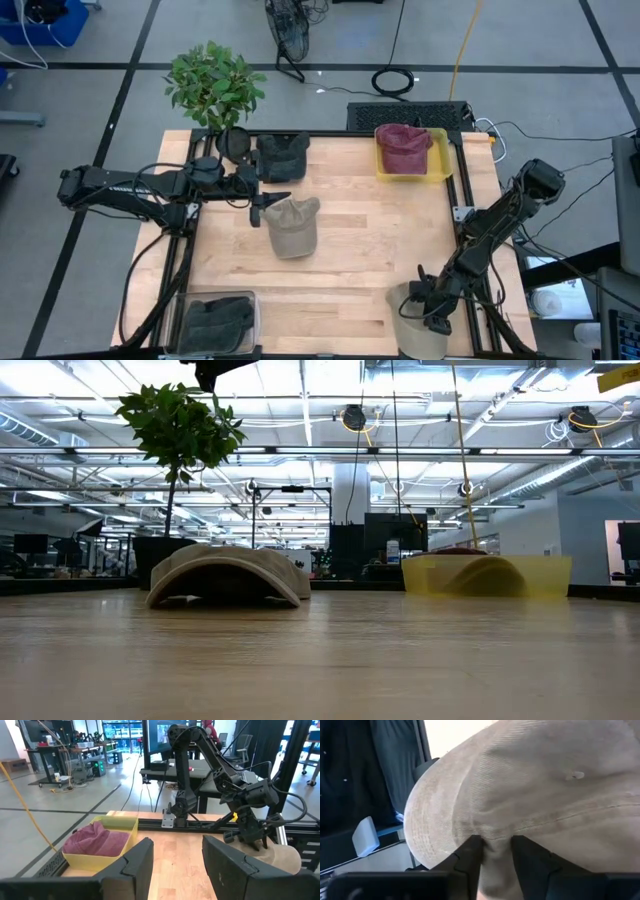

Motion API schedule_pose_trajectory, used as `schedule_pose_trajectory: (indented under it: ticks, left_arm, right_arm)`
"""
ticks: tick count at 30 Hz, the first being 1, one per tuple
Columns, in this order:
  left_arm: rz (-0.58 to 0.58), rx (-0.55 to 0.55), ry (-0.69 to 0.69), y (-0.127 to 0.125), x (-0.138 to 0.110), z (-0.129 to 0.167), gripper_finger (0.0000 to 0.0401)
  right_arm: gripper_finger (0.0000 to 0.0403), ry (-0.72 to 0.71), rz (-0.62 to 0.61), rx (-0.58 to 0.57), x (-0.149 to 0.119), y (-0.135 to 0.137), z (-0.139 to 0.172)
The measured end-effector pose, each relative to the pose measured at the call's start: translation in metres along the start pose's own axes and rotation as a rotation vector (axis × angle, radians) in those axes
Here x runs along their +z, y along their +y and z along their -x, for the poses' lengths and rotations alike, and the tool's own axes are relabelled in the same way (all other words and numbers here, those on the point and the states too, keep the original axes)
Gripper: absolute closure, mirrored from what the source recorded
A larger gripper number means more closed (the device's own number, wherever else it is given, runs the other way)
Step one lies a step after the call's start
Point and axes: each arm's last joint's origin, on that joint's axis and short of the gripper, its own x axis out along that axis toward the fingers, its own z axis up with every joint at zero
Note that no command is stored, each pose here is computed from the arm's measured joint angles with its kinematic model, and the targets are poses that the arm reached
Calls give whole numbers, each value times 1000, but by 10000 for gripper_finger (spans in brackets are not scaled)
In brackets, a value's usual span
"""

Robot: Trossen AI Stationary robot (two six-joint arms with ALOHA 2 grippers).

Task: Pick & Place hat
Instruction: Put the bottom brown cap into the yellow bin

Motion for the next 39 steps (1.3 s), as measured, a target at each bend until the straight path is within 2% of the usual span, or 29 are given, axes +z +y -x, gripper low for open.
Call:
schedule_pose_trajectory:
  ticks: [8,13,23,29,32,36,39]
  left_arm:
    - [-2,0,0,0,0,0,229]
    - [-2,0,1,0,0,0,229]
    - [-1,0,1,0,0,0,229]
    - [-13,0,2,0,0,0,229]
    - [-14,0,2,0,0,0,229]
    - [-14,0,2,0,0,0,229]
    - [-14,0,2,0,0,0,229]
  right_arm:
    - [394,-3,77,14,2,1,1]
    - [394,-23,86,8,9,-2,3]
    - [399,-115,178,-18,36,-14,17]
    - [399,-170,206,-88,49,-30,45]
    - [399,-221,237,-157,54,-37,64]
    - [399,-295,290,-249,63,-33,97]
    - [399,-333,348,-366,69,-26,125]
